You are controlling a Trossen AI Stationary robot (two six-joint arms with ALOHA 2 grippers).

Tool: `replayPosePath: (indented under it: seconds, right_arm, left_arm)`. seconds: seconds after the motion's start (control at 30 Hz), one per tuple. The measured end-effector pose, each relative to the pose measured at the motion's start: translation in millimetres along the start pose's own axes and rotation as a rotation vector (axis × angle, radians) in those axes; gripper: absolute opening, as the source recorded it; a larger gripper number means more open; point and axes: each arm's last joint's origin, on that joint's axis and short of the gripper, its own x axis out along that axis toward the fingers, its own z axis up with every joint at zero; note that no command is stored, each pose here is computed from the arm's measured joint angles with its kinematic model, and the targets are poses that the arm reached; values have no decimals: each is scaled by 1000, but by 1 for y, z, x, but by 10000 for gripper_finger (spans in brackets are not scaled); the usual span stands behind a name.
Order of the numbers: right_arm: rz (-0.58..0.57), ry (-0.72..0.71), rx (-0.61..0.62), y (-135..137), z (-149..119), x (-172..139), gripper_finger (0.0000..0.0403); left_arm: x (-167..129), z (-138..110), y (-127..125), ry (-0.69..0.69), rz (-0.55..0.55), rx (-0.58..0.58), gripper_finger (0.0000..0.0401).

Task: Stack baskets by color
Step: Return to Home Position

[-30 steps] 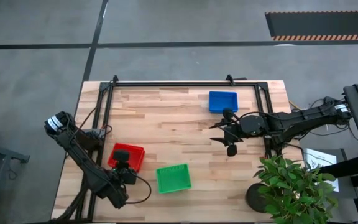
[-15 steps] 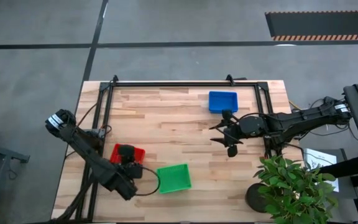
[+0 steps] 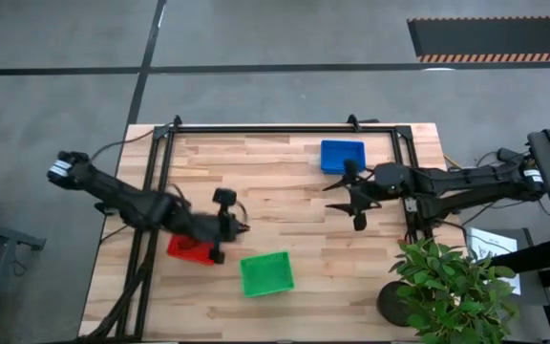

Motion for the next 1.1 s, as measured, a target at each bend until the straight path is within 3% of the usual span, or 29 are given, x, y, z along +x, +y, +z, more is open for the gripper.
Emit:
replayPosePath:
  seconds: [0.13, 0.33, 0.57, 0.8, 1.1]
  right_arm:
    - [-61, 6, 21, -8, -15, -8, 196]
    - [-103, 11, 18, -2, -41, -25, 196]
    - [-136, -60, 80, 15, -66, -48, 196]
    - [-232, -386, 69, 26, -75, -78, 181]
    - [-270, -477, 82, 40, -96, -87, 162]
  left_arm:
    - [-1, -22, 26, -175, -19, 1, 9]
    - [-7, -72, 45, -254, 49, -42, 10]
    - [-16, -112, 43, -397, 105, -99, 10]
    - [-19, -141, 35, -564, 152, -142, 10]
    - [-20, -172, 27, -662, 177, -189, 10]
